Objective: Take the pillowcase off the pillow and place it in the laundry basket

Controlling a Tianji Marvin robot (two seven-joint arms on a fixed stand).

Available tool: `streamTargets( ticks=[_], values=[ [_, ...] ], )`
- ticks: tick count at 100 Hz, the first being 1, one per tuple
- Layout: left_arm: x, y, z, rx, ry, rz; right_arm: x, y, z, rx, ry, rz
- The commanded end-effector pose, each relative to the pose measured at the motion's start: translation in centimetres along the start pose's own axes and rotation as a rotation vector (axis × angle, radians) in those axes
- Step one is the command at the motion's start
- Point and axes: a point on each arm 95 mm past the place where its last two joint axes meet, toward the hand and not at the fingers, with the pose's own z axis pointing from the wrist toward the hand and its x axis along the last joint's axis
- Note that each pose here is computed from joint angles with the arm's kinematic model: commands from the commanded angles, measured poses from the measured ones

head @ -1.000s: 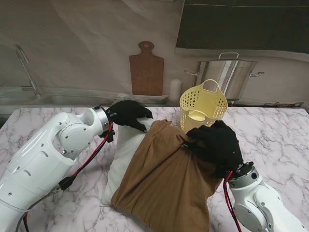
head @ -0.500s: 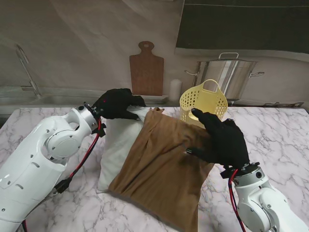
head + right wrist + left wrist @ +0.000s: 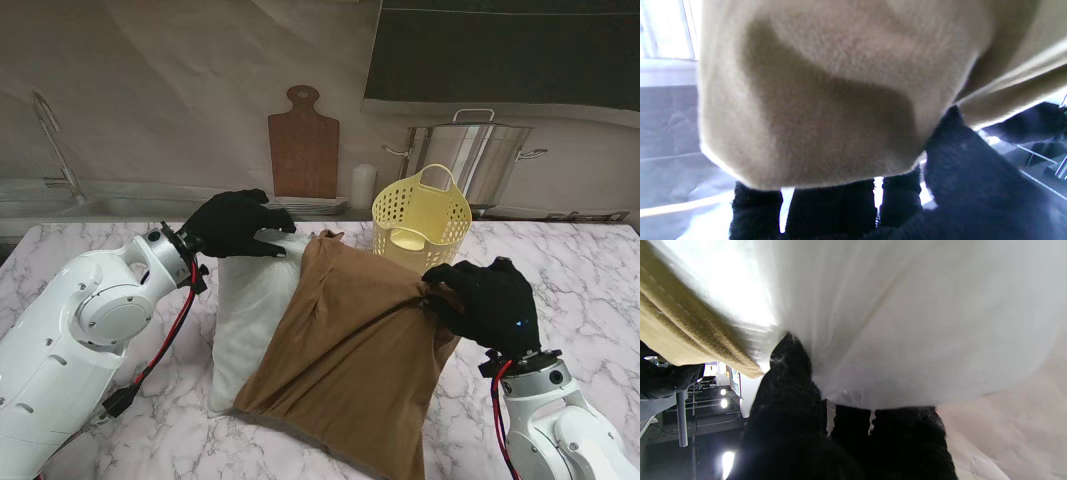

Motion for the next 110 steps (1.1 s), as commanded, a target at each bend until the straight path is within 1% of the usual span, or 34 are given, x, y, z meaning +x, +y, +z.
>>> streamTargets(
  ticks=[1, 6, 20, 29, 45, 55, 61, 71, 80, 95, 110],
  values=[
    [-0.5, 0.2, -0.4, -0.016, -0.016, 0.002, -0.7, -0.5, -0.1, 0.004, -0.015, 0.025],
    [-0.5, 0.2, -0.4, -0.020, -0.019, 0.003, -0.6, -0.6, 0.1, -0.007, 0.004, 0.057],
    [-0.5, 0.3, -0.3, -0.030, -0.018, -0.008, 0.2, -1.1, 0.8, -0.034, 0.065, 0.093],
    [-0.5, 0.4, -0.1, -0.032, -0.022, -0.019, 0.4, -1.3, 1.2, -0.067, 0.088, 0.088],
    [-1.4, -0.3, -0.1, -0.035, -0.054, 0.003, 0.4, -1.4, 1.7, -0.149, 0.086, 0.085],
    [-1.9, -1.1, -0.2, -0.030, -0.073, 0.021, 0.4, -1.5, 1.9, -0.168, 0.076, 0.090],
    [-2.2, -1.3, -0.3, -0.027, -0.083, 0.025, 0.4, -1.7, 2.0, -0.160, 0.075, 0.080],
    [-2.4, -1.3, -0.6, -0.023, -0.089, 0.029, 0.1, -1.8, 1.8, -0.150, 0.066, 0.058],
    [-2.5, -0.9, -1.0, -0.025, -0.091, 0.026, -0.3, -1.9, 1.1, -0.138, 0.047, 0.042],
    [-2.5, 0.1, -1.4, -0.046, -0.088, 0.019, -1.2, -2.0, -0.5, -0.093, 0.029, 0.003],
    [-2.6, 1.0, -1.9, -0.073, -0.091, 0.008, -1.9, -1.8, -1.6, -0.088, -0.001, -0.024]
  ],
)
